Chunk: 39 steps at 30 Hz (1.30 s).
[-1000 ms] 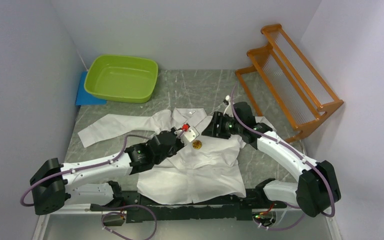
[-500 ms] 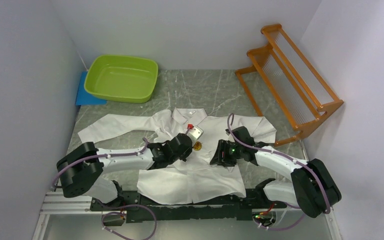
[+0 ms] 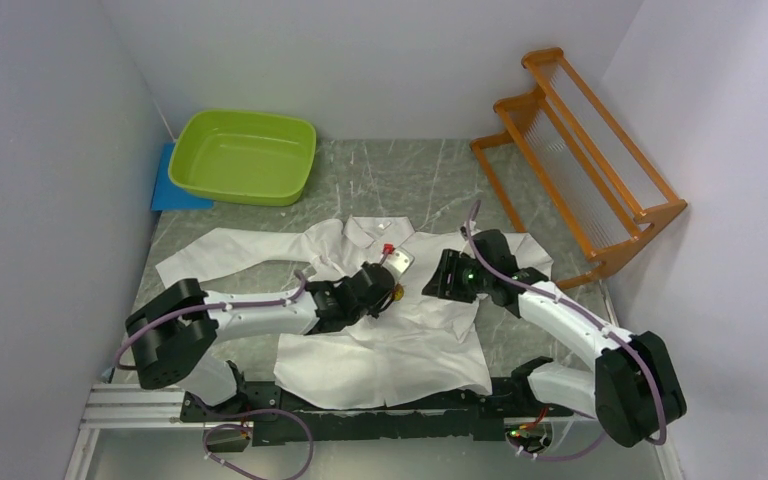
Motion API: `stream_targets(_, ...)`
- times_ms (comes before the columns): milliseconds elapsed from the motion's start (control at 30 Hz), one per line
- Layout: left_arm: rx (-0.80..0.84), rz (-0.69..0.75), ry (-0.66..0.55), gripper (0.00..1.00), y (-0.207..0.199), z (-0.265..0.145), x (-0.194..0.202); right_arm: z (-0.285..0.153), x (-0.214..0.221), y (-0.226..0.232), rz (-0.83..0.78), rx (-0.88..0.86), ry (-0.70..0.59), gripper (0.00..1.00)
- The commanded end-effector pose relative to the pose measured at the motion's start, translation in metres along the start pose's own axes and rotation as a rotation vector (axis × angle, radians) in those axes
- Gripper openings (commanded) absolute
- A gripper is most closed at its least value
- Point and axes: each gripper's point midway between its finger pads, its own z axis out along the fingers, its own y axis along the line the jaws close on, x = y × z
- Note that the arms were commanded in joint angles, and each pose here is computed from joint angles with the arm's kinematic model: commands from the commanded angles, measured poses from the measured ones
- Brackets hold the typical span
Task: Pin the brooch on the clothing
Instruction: Pin the brooch to the clothes.
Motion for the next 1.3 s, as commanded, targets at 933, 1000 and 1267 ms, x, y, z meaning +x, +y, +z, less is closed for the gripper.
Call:
stream_targets(933,-0.355,0.522,0.204,0.03,0.013,0.085,-0.014,-0.039,-0.038,-0.039,0.166,-0.063,-0.160,0.52)
stream_targets(1000,-0.350,0.541,0.217,0.03,0.009,0.088,-0.010,-0.040,-0.038,-0.039,0.168,-0.061,-0.163,0.52)
stream_targets(1267,-0.388,0.633,0.261,0.03,-0.010,0.100,0.003,-0.051,-0.046,-0.040,0.157,-0.042,-0.207,0.52)
